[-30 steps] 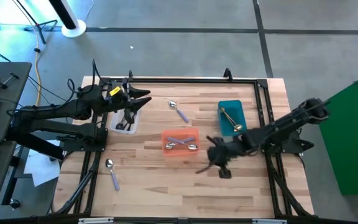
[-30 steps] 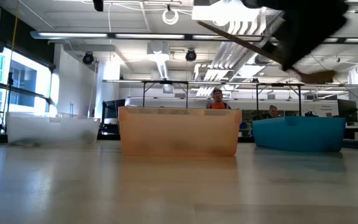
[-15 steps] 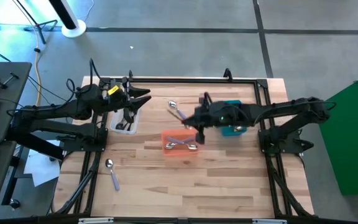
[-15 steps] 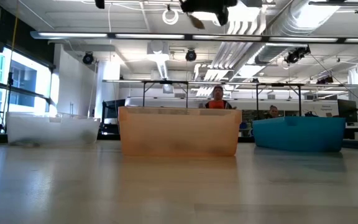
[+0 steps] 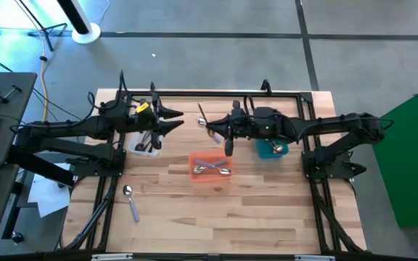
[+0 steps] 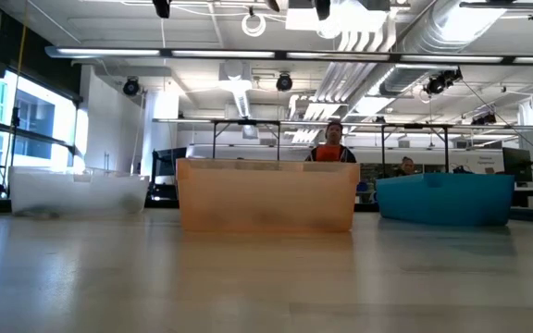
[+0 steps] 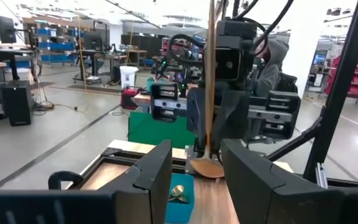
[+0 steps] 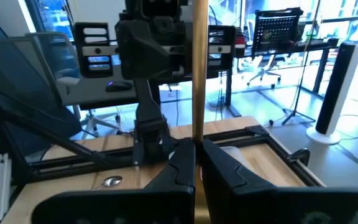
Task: Sort silverware by color (type)
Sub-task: Put the gold spoon into the blue bin
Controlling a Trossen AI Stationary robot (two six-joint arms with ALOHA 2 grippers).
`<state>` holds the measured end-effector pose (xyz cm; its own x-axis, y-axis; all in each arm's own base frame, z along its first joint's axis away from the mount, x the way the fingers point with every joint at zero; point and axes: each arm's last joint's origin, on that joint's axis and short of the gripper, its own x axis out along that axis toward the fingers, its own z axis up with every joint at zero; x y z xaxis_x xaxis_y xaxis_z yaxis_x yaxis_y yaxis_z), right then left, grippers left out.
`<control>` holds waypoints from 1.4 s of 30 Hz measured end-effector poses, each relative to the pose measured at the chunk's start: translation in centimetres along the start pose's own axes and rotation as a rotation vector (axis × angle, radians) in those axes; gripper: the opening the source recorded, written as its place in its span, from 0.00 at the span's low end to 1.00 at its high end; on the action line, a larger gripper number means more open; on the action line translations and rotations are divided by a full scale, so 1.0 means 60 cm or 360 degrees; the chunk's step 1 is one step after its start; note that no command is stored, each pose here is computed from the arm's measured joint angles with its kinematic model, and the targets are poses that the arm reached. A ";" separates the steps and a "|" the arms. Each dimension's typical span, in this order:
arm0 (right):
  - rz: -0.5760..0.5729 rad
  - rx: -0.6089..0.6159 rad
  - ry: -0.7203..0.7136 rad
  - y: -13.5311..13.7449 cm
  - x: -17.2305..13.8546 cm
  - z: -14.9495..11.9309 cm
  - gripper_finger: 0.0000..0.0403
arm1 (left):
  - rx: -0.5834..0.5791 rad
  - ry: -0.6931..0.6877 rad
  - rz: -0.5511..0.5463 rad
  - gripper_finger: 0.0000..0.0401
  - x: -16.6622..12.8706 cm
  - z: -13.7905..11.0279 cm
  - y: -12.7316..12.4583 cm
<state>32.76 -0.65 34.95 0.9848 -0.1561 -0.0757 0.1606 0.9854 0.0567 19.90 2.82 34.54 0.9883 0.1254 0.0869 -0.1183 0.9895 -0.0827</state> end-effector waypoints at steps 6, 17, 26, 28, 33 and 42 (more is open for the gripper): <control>-0.0015 0.0003 -0.0010 -0.004 0.000 0.001 0.00 | 0.0043 -0.0038 -0.0002 0.33 -0.001 0.004 0.000; -0.0067 -0.0035 -0.0015 -0.012 0.001 0.002 0.00 | 0.0063 -0.0059 -0.0002 0.33 -0.002 0.007 -0.001; -0.0056 -0.0035 -0.0015 -0.012 0.001 0.002 0.00 | 0.0071 -0.0061 0.0000 0.33 -0.002 0.007 -0.001; -0.0056 -0.0036 -0.0014 -0.012 0.001 0.002 0.00 | 0.0071 -0.0061 0.0000 0.33 -0.002 0.007 -0.001; -0.0056 -0.0035 -0.0015 -0.012 0.001 0.002 0.00 | 0.0071 -0.0061 0.0000 0.33 -0.002 0.007 -0.001; -0.0058 -0.0035 -0.0015 -0.012 0.001 0.002 0.00 | 0.0071 -0.0061 0.0000 0.33 -0.002 0.007 0.000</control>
<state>32.73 -1.41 35.04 0.9789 -0.1925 -0.0679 0.1950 0.9803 0.0322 19.74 2.81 34.95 0.9840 0.1272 0.1250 -0.1234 0.9916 -0.0382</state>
